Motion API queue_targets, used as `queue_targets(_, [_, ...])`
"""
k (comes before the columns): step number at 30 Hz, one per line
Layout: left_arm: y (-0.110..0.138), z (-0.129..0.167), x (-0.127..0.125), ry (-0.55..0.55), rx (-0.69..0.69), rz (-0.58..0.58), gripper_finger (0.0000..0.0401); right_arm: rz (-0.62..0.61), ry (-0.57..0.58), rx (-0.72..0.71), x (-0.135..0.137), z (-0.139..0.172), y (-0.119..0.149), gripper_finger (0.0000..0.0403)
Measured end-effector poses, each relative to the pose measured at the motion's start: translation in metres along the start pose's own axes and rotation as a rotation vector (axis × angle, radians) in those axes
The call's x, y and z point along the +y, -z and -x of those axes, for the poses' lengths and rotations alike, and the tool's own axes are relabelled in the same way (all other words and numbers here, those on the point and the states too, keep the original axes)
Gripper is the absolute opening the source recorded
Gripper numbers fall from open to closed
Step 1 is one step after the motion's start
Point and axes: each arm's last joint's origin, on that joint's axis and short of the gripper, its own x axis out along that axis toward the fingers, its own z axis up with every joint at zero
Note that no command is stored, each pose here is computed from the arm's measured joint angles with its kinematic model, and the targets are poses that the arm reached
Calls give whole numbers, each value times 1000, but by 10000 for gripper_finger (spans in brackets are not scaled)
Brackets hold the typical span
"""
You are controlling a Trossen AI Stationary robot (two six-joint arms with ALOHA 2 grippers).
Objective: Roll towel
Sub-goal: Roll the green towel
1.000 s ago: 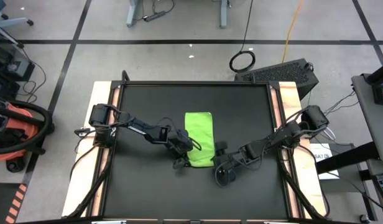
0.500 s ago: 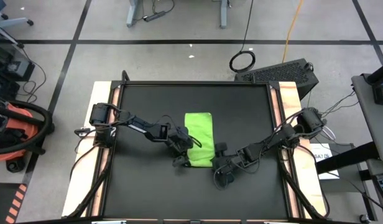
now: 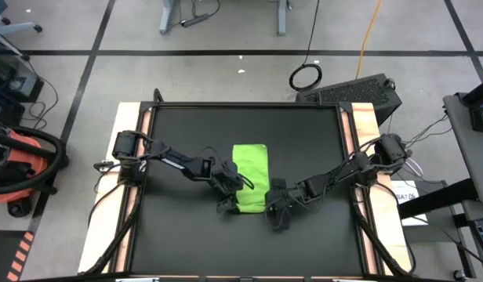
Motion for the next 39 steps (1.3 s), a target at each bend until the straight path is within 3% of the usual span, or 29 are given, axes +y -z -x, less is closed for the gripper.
queue_targets(5, [1,-1,-1,0,2,-2,178,-108,-147,54,-12,-1,-4,8])
queue_targets(9, [-1,1,-6,-33,-17,-12,215,-184,-255,101,-22,-1,-6,4])
queue_targets(15, [-7,11,-30,-188,-94,-195,207,-262,-319,133,-35,0,-8,3])
queue_targets(22, [14,-4,-59,-326,-13,-396,203,-336,-353,148,-50,0,-10,3])
queue_targets(31, [33,-21,-90,-695,-72,-636,203,-452,-403,173,-68,-1,-11,2])
queue_targets(34, [36,-23,-95,-736,-76,-671,203,-492,-426,192,-72,-3,-10,2])
queue_targets(39, [40,-26,-100,-714,-51,-732,202,-523,-439,198,-76,-4,-10,2])
